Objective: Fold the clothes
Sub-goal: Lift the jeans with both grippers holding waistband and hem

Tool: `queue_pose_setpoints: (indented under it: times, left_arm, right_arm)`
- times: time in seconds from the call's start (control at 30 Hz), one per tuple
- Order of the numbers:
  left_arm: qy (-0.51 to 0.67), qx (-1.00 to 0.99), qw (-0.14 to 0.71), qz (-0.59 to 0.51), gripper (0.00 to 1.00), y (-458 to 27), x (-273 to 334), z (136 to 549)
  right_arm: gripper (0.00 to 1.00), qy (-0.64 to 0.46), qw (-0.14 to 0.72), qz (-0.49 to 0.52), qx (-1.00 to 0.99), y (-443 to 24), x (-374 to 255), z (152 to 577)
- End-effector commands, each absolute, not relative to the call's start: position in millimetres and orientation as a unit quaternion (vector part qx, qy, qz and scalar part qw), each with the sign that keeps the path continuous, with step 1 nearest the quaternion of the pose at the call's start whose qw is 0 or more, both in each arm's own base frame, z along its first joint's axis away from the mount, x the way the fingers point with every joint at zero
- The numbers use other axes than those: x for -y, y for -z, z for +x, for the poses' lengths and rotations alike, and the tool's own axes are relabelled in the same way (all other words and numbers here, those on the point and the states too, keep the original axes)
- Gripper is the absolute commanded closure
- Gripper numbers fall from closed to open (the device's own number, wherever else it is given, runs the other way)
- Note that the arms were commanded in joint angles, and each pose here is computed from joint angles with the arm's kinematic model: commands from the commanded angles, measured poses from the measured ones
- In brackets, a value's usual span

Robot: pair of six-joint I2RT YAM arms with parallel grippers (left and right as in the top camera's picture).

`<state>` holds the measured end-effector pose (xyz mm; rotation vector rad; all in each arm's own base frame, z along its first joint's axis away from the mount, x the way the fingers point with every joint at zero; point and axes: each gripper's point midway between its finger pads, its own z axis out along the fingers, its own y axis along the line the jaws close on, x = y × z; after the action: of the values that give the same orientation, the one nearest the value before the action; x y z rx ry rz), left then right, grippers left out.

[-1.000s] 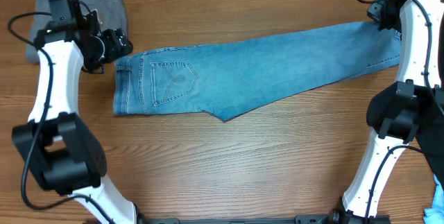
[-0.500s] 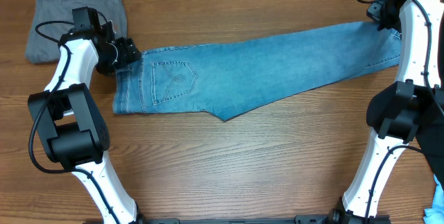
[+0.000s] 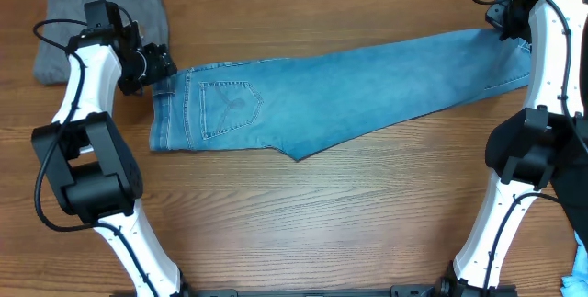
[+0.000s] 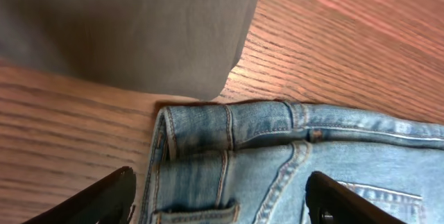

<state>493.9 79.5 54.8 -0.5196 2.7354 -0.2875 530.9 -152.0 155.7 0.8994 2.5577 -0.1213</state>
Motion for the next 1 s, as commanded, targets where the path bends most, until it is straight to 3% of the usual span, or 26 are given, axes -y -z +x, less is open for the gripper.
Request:
queue_pose_setpoints:
  times: [0.0,0.13,0.2,0.4,0.97]
  left_arm:
    - [0.113,-0.967,0.153,-0.171,0.26,-29,-73,499]
    - [0.126,-0.966,0.150,-0.170,0.37,-20,-69,501]
    - [0.125,-0.966,0.149,-0.170,0.48,-17,-69,502]
    - [0.158,-0.958,0.178,-0.157,0.94,-32,-60,517]
    - [0.175,-0.901,0.381,-0.110,0.96,-213,-78,598]
  right_arm:
    - [0.96,0.044,0.259,0.324,-0.909,-198,155,532]
    - [0.96,0.044,0.259,0.324,-0.909,-198,155,532]
    - [0.96,0.044,0.259,0.326,-0.908,-198,155,532]
    - [0.96,0.043,0.262,0.326,-0.908,-199,155,533]
    - [0.96,0.012,0.391,0.313,-0.866,-247,166,582]
